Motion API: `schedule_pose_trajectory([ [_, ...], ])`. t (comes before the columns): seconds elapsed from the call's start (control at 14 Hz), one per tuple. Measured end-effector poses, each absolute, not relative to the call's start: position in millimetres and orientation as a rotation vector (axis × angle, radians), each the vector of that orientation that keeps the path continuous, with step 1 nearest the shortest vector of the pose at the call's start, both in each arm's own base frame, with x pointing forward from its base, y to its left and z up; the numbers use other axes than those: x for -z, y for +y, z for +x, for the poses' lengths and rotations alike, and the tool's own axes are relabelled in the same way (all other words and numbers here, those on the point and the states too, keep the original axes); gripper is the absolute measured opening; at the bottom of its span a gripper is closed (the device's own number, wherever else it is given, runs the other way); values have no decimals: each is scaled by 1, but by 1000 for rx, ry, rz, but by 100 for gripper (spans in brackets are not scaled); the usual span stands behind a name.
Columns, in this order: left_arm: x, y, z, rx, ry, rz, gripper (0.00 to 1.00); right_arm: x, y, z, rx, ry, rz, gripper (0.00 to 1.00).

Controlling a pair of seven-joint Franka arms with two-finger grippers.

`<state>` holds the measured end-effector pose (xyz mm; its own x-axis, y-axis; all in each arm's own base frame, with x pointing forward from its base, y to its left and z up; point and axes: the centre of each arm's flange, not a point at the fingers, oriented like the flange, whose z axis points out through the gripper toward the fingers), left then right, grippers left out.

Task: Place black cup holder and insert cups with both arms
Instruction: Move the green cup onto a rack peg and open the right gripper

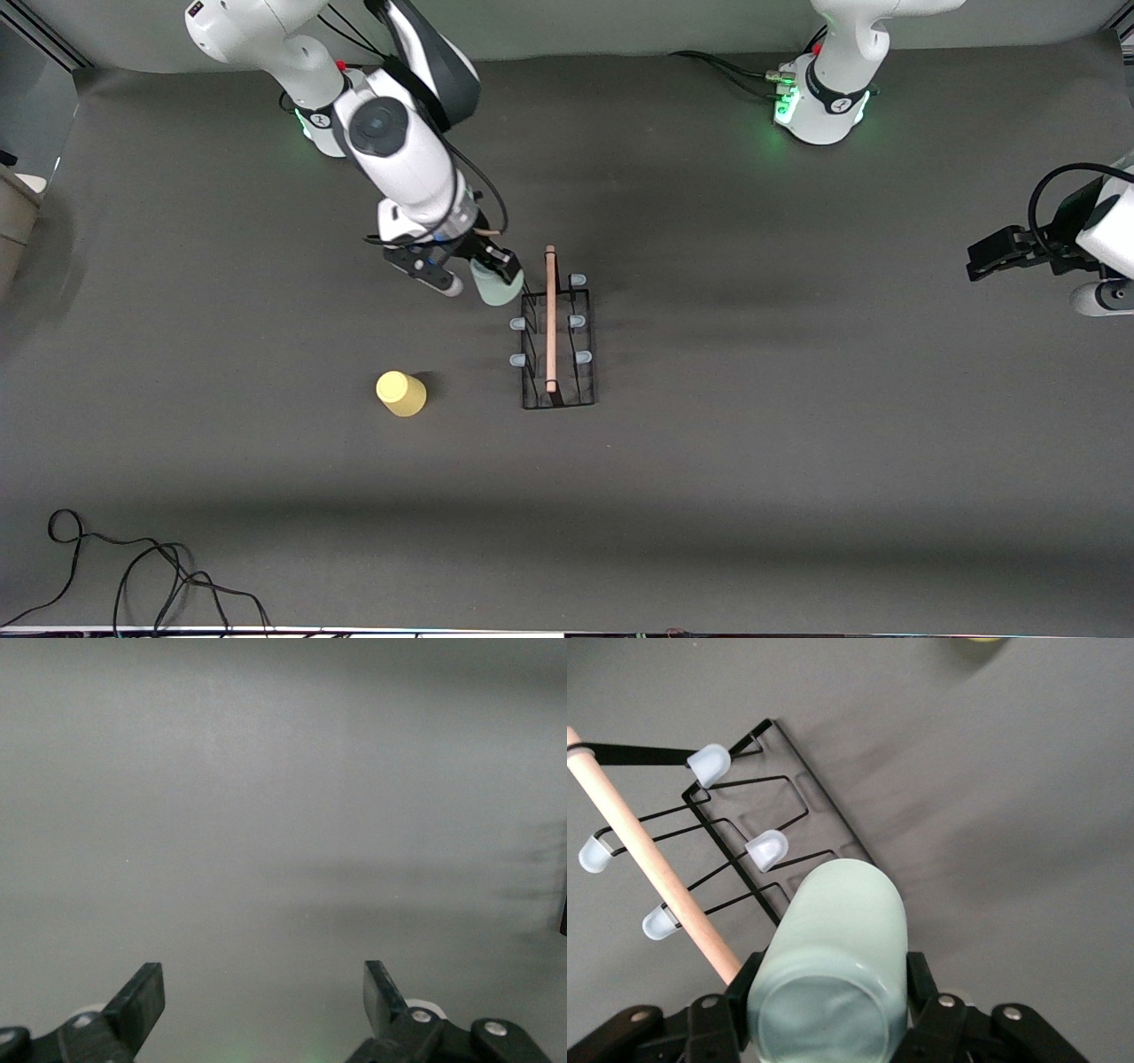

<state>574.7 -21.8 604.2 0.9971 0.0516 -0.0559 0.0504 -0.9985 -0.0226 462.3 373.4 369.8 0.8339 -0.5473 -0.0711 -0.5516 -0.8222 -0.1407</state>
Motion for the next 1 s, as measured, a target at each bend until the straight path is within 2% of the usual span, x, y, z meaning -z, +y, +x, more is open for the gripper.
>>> schedule_pose_trajectory([
  [0.57,-604,-29,574,-88,-60,-3119,100,-331,385,469,-81,888,-2899,68],
  [0.64,-604,-29,574,-89,-60,-3119,100,-330,385,469,-83,889,-2901,74],
  [0.86,-604,-29,574,-90,-59,-3119,100,-330,385,470,-83,888,-2900,76],
  [1.0,-603,-30,574,-91,-57,-3119,100,-331,386,470,-80,888,-2898,84],
])
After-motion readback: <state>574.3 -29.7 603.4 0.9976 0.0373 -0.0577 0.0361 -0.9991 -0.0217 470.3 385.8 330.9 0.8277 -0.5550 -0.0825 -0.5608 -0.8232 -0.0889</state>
